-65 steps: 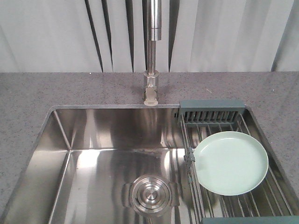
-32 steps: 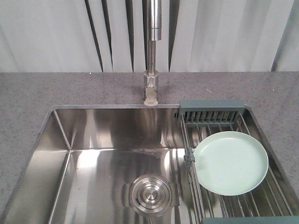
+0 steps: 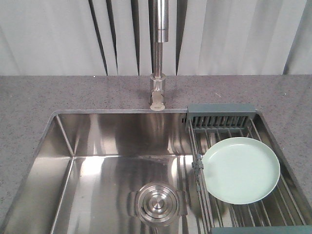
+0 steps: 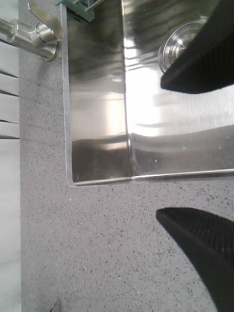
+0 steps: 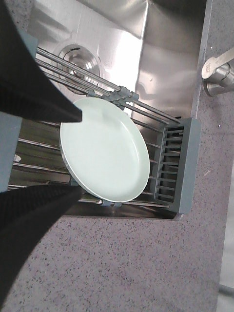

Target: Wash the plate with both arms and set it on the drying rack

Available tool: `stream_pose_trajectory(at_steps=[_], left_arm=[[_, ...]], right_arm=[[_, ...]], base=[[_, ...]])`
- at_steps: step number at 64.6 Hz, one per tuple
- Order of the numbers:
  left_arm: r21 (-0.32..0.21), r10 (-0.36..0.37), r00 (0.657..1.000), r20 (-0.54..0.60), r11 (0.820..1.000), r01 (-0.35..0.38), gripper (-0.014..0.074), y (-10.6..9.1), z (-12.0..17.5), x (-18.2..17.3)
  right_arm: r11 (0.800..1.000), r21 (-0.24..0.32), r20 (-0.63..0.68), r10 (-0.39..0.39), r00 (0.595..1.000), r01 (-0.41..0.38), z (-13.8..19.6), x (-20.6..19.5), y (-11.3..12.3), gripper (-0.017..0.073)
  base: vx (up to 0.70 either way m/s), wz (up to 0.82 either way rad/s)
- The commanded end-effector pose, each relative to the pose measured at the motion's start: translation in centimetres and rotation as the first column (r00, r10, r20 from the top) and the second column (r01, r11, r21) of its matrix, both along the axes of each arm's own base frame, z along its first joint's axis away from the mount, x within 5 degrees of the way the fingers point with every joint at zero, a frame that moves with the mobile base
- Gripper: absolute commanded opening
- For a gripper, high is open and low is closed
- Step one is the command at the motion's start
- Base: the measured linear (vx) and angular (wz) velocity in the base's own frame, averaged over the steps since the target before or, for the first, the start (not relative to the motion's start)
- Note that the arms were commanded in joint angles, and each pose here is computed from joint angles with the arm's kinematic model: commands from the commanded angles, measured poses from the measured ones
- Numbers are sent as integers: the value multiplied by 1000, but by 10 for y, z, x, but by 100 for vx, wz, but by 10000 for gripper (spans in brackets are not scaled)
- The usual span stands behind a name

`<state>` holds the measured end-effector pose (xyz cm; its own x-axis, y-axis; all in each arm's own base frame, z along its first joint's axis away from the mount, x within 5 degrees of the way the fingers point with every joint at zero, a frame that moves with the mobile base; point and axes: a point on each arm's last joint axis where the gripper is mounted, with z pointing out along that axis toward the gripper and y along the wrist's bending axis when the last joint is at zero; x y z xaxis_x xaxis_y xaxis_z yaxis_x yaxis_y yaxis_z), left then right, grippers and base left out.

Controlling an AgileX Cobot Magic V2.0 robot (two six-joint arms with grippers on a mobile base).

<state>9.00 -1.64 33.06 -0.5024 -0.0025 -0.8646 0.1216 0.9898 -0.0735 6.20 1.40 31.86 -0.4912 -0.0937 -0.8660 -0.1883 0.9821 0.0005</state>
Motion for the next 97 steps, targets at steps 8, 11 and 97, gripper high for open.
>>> stream_pose_trajectory(at_steps=[8,11,97], left_arm=[[-27,-5,996,88,1000,8,464,-1,13,3],[-35,-5,995,101,999,8,464,-2,15,3],[16,-310,934,-178,948,317,464,-27,18,187]], right_arm=[[1000,14,84,-13,996,12,13,3,0,302],[1000,14,84,-13,996,12,13,3,0,302],[1000,15,85,-13,996,12,13,3,0,301]], base=[[0,0],[0,0],[0,0]])
